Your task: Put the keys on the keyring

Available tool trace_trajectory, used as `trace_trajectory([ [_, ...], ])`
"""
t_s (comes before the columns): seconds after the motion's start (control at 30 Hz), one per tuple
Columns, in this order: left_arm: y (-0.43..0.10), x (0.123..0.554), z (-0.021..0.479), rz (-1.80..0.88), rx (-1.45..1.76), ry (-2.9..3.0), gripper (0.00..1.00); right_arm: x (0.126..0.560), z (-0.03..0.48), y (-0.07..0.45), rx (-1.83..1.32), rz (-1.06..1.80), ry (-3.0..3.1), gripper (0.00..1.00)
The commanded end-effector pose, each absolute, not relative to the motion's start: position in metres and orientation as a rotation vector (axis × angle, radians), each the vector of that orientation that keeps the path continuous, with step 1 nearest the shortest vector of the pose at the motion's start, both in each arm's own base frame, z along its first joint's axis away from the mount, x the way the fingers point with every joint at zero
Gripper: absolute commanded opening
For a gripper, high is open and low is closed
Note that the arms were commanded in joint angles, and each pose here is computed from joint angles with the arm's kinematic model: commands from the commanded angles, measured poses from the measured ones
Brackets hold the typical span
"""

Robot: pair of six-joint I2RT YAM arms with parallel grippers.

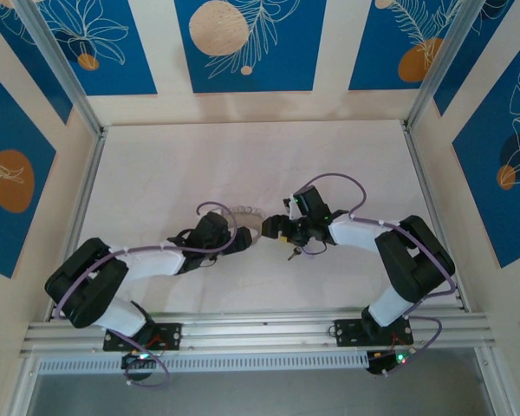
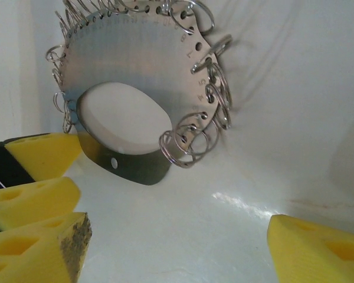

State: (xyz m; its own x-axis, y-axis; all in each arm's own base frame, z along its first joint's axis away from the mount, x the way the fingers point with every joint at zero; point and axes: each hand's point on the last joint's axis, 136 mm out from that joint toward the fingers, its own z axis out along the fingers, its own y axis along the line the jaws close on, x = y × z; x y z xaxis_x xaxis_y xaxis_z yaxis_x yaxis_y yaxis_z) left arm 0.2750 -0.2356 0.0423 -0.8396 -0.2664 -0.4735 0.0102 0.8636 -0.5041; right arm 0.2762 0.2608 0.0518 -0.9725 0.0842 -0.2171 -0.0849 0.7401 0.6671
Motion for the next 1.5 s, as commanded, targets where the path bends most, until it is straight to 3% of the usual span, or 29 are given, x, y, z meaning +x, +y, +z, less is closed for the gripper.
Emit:
trace_trajectory([
  [0.0, -0.241, 0.288, 0.049, -0.734, -0.211, 2.455, 0.97, 0.281, 0.059, 0.275, -0.005, 1.125, 2.701, 0.79],
  [0.9, -0.221, 0.353, 0.057, -0.772, -0.176, 2.393, 0.98, 0.344, 0.053, 0.288, 0.119, 1.130, 2.713, 0.73],
  [1.2, -0.238, 0.357, 0.084, -0.873, -0.042, 2.316, 0.98, 0.323, 0.079, 0.265, 0.051, 0.995, 2.689, 0.72],
  [1.47, -0.237, 0.345, 0.126, -0.965, -0.053, 2.227, 0.99, 0.292, 0.076, 0.276, -0.061, 0.977, 2.724, 0.71],
])
